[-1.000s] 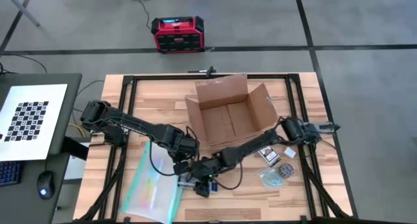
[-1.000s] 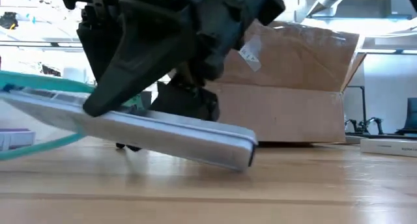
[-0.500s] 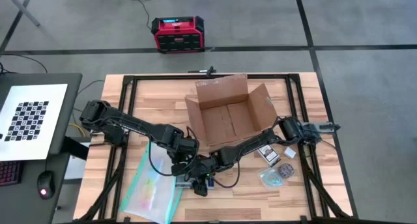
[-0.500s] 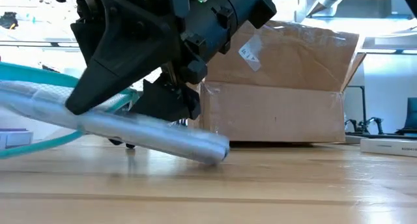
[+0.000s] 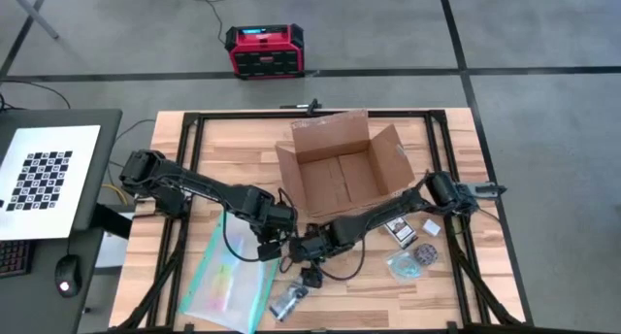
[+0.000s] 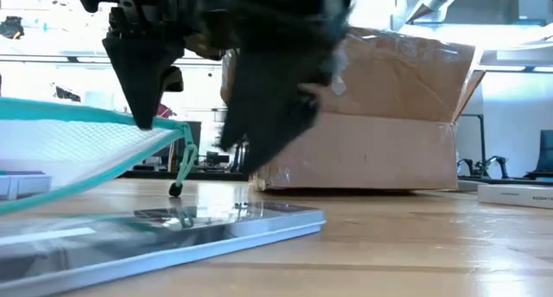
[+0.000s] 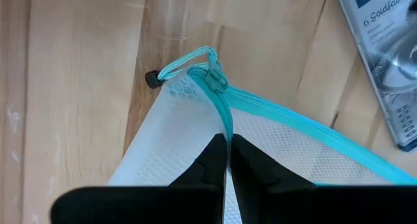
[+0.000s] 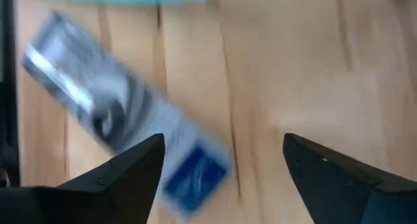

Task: Unpack boxes
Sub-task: Put the white pencil box into the transparent zip bag

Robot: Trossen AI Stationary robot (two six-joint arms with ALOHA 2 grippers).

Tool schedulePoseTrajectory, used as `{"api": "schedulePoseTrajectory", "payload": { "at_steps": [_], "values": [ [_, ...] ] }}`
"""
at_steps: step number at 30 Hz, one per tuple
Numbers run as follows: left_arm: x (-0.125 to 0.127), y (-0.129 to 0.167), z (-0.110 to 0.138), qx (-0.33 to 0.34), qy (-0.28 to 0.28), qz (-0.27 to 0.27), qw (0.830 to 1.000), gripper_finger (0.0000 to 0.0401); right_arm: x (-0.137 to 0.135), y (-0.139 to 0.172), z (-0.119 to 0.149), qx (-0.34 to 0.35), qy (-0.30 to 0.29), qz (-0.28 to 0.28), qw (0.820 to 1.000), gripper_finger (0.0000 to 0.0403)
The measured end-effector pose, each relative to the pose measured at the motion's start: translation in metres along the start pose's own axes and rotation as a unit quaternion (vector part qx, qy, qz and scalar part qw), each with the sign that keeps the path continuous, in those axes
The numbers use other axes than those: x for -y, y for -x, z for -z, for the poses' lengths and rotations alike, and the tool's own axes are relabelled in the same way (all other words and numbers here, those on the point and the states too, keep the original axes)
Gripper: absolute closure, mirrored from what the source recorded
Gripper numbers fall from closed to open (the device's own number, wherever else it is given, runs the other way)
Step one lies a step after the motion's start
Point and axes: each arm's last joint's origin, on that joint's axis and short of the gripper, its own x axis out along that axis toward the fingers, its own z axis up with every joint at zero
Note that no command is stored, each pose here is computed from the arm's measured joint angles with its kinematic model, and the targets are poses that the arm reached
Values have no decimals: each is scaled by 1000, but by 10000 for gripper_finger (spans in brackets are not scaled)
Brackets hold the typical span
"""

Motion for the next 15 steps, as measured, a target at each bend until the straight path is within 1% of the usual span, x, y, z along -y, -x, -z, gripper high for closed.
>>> {"api": "schedulePoseTrajectory", "payload": {
  "at_steps": [4, 8, 10, 15],
  "values": [
    [0, 0, 0, -2, 6, 0, 1000, 401, -20, 5, 22, -43, 16, 35, 998, 112],
    [0, 0, 0, 0, 16, 2, 1000, 401, -38, 2, 41, -51, 21, 57, 997, 113],
    [1, 0, -1, 7, 17, 6, 1000, 401, -41, -1, 45, -41, 13, 62, 997, 113],
    [3, 0, -5, 22, -9, 20, 1000, 400, -43, -3, 46, -26, 5, 60, 998, 113]
  ]
}}
